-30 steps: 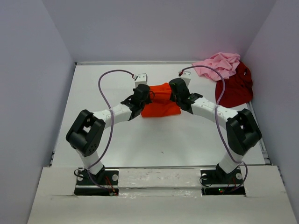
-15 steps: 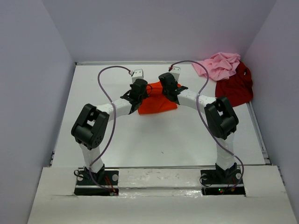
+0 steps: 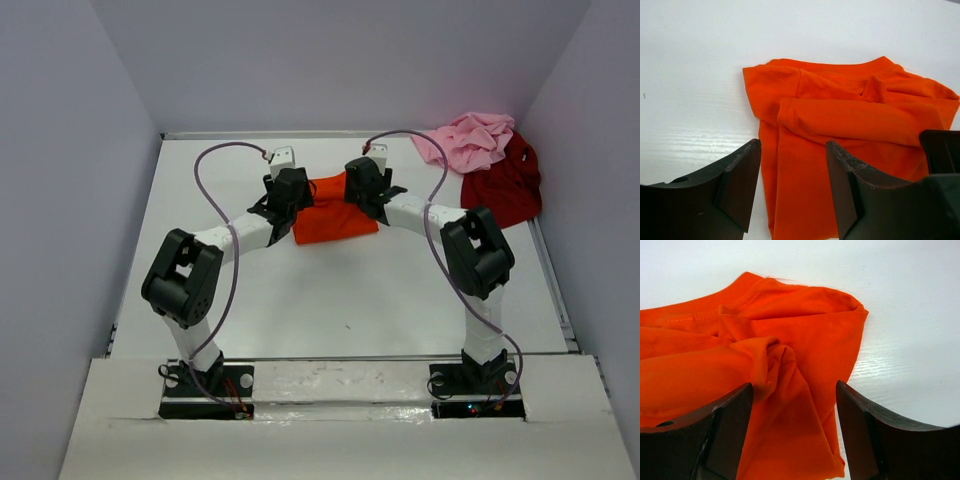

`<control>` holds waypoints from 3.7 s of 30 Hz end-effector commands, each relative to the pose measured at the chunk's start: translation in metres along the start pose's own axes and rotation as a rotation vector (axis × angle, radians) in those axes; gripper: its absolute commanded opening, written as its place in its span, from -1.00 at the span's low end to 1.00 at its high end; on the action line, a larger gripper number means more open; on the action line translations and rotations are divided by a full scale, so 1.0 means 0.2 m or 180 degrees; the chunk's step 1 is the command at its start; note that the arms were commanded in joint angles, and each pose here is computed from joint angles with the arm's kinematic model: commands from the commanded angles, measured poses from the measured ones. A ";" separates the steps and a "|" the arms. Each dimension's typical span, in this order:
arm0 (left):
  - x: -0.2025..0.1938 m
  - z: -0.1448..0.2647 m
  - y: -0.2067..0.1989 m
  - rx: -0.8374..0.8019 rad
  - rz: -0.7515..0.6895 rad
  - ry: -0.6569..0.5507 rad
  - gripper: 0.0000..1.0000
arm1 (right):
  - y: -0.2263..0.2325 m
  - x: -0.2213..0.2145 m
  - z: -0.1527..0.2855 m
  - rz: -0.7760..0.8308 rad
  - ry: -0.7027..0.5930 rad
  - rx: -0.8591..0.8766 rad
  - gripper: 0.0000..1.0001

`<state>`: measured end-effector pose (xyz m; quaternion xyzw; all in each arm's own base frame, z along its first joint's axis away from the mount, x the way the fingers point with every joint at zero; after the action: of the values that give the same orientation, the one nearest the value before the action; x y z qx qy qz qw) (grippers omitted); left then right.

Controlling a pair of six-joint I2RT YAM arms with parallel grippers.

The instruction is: Fold and stack the t-shirts

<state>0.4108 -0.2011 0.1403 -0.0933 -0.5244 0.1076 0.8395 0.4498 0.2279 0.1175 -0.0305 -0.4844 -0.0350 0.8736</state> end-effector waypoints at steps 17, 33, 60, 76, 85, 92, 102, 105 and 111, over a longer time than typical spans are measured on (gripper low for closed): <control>0.09 0.55 0.01 -0.0446 0.0317 -0.0184 0.33 | 0.26 0.28 0.14 0.0198 -0.0209 0.1186 0.45; -0.05 0.53 0.11 -0.0219 0.0232 -0.0086 0.33 | 0.50 0.30 0.26 0.0263 -0.0166 0.1731 0.44; -0.05 0.59 0.12 -0.0352 0.0299 -0.0097 0.33 | 0.48 0.09 0.10 0.0329 0.0047 0.1436 0.47; -0.07 0.62 0.15 -0.0350 0.0280 -0.0078 0.33 | 0.41 0.16 -0.14 0.0294 -0.0040 0.1074 0.47; -0.11 0.61 0.15 -0.0388 0.0272 -0.0022 0.33 | 0.40 0.12 -0.35 0.0309 0.0011 0.0901 0.47; -0.11 0.63 0.16 -0.0428 0.0296 -0.0010 0.33 | 0.37 0.13 -0.44 0.0050 0.0298 0.1009 0.46; -0.10 0.63 0.15 -0.0401 0.0289 0.0004 0.34 | 0.27 0.41 -0.17 0.0100 -0.0024 0.1075 0.47; -0.09 0.62 0.13 -0.0415 0.0300 -0.0008 0.33 | 0.21 0.50 -0.02 0.0090 -0.0162 0.1122 0.47; -0.09 0.56 0.10 -0.0394 0.0296 0.0017 0.34 | 0.12 0.48 0.16 0.0107 -0.0139 0.1200 0.48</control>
<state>0.2867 -0.1725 0.1529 -0.1557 -0.5068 0.1064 0.8412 0.4911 0.2531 0.1874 0.1058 -0.4784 0.0597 0.8697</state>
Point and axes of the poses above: each gripper's point midway between its finger pads, its own z axis back along the fingers, its own y axis along the line the jaws close on, x = y × z, the point moved 5 cm from there along z, back along the fingers, and after that the axes turned 3 degrees about z, right-handed, at the moved point
